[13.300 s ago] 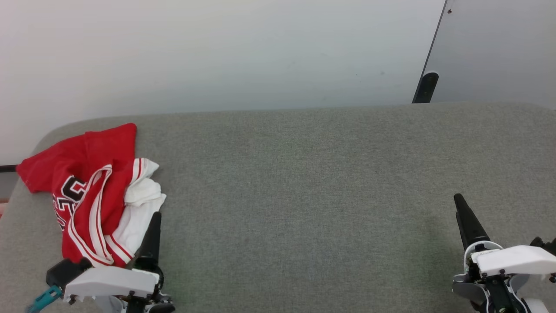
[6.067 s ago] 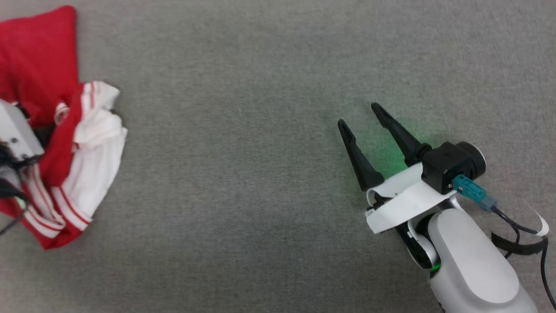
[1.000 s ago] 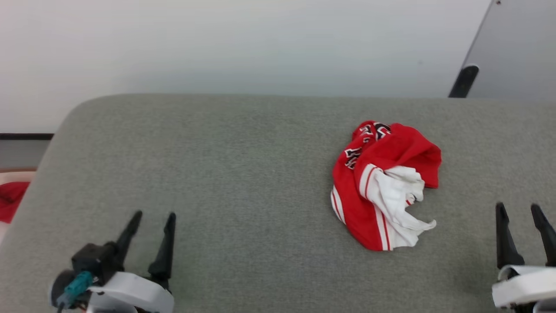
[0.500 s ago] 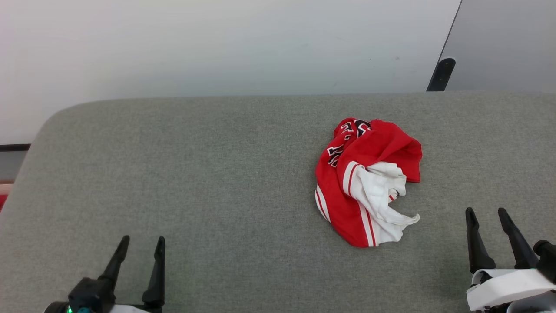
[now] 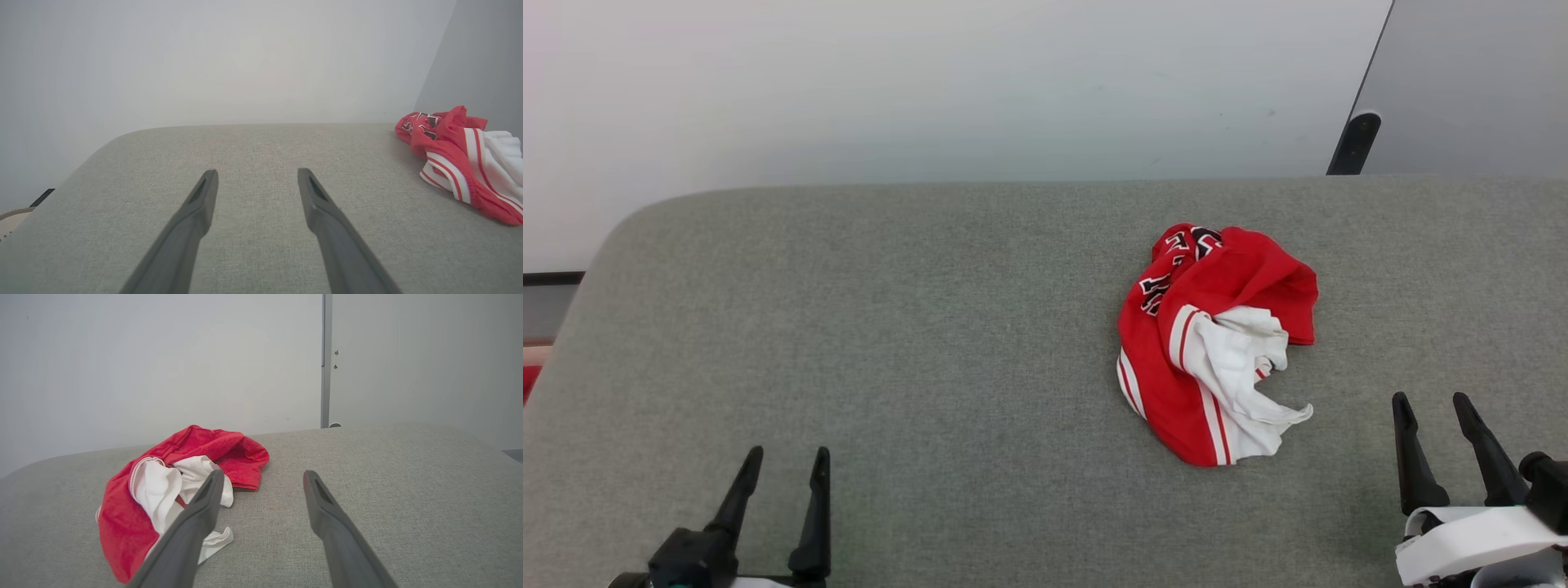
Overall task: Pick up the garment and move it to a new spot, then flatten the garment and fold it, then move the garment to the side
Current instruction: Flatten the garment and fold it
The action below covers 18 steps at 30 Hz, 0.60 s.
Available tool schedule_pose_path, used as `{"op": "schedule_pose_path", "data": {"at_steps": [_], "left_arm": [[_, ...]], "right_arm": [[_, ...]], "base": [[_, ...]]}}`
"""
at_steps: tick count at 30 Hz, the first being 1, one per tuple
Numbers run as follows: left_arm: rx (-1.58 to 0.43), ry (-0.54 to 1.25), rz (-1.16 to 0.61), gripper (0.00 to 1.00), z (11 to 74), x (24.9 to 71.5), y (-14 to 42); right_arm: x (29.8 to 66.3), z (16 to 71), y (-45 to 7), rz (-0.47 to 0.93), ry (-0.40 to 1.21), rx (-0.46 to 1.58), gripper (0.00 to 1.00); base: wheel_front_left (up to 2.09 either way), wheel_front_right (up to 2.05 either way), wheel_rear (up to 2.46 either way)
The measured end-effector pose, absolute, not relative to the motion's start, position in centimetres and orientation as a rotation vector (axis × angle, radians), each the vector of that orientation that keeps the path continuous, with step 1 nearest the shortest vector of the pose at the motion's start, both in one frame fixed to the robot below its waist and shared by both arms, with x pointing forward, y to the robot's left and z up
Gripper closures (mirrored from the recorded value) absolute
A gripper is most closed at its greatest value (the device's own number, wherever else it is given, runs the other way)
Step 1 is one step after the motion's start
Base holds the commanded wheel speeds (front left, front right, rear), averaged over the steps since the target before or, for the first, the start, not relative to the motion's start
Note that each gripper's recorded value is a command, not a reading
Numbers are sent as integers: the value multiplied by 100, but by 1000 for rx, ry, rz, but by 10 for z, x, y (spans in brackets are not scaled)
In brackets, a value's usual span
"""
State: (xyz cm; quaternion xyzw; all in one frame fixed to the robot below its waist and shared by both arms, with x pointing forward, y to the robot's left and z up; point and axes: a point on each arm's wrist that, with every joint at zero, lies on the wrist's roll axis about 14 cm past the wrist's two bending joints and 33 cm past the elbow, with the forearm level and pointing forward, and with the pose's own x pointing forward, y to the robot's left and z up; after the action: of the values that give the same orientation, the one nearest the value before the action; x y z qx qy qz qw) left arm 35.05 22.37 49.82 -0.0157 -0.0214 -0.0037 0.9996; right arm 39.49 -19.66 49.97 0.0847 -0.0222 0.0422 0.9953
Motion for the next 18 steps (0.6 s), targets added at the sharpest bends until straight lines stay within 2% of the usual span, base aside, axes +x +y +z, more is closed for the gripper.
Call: {"op": "schedule_pose_path", "data": {"at_steps": [8,14,18], "left_arm": [[-56,-60,-48,0,502,358,211],[20,-171,-212,0,557,412,178],[54,-132,-393,0,587,448,122]], "right_arm": [[395,498,-194,83,-42,181,0],[395,492,-190,75,-31,207,0],[397,490,-192,61,-28,219,0]], "base": [[0,0,0],[0,0,0],[0,0,0]]}}
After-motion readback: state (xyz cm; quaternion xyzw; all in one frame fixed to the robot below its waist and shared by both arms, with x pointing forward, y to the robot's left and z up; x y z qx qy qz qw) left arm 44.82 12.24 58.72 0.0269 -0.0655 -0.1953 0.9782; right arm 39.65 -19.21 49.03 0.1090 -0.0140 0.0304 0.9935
